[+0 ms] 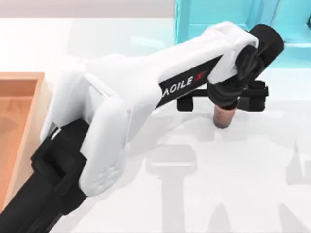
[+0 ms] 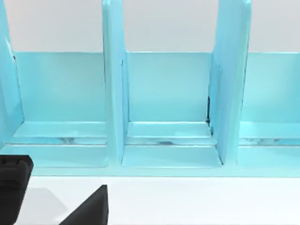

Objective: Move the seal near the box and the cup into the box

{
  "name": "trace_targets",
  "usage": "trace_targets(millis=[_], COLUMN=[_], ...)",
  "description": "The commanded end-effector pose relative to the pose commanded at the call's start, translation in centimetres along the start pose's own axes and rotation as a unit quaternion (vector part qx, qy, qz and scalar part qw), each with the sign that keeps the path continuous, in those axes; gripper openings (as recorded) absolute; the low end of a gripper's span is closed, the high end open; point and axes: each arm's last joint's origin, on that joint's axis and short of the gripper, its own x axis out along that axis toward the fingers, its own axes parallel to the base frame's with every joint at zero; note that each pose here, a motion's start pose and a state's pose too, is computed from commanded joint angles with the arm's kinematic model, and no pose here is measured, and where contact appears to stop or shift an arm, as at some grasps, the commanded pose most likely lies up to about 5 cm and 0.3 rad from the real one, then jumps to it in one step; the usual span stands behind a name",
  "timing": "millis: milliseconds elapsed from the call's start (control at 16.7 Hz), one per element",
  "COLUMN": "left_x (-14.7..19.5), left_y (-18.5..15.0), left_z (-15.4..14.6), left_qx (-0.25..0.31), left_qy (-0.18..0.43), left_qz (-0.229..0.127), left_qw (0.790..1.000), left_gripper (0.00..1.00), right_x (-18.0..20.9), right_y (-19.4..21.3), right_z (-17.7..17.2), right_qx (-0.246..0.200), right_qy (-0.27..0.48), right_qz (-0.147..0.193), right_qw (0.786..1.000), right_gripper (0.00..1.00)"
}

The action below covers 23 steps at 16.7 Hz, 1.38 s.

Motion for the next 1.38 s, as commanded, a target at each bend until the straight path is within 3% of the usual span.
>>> trace_targets(millis=[60, 840, 1380], left_x=[0.00, 0.00, -0.03], left_y=[0.00, 0.00, -0.14], left_z=[0.00, 0.00, -0.15], left_qx=[0.000, 0.000, 0.003], left_qy=[0.000, 0.000, 0.000], left_qz=[0.000, 0.000, 0.000], left_qw=[1.000, 1.000, 1.000], left_gripper=[1.00, 0.02, 0.00], right_x=[0.00, 0.00, 0.00], right_y=[0.00, 0.00, 0.00], right_z=[0.00, 0.00, 0.00], right_qx=[0.000, 0.000, 0.000], right_qy=[0.000, 0.000, 0.000], right_qz=[0.000, 0.000, 0.000], right_qw=[1.000, 1.000, 1.000], right_gripper=[1.00, 1.00, 1.00])
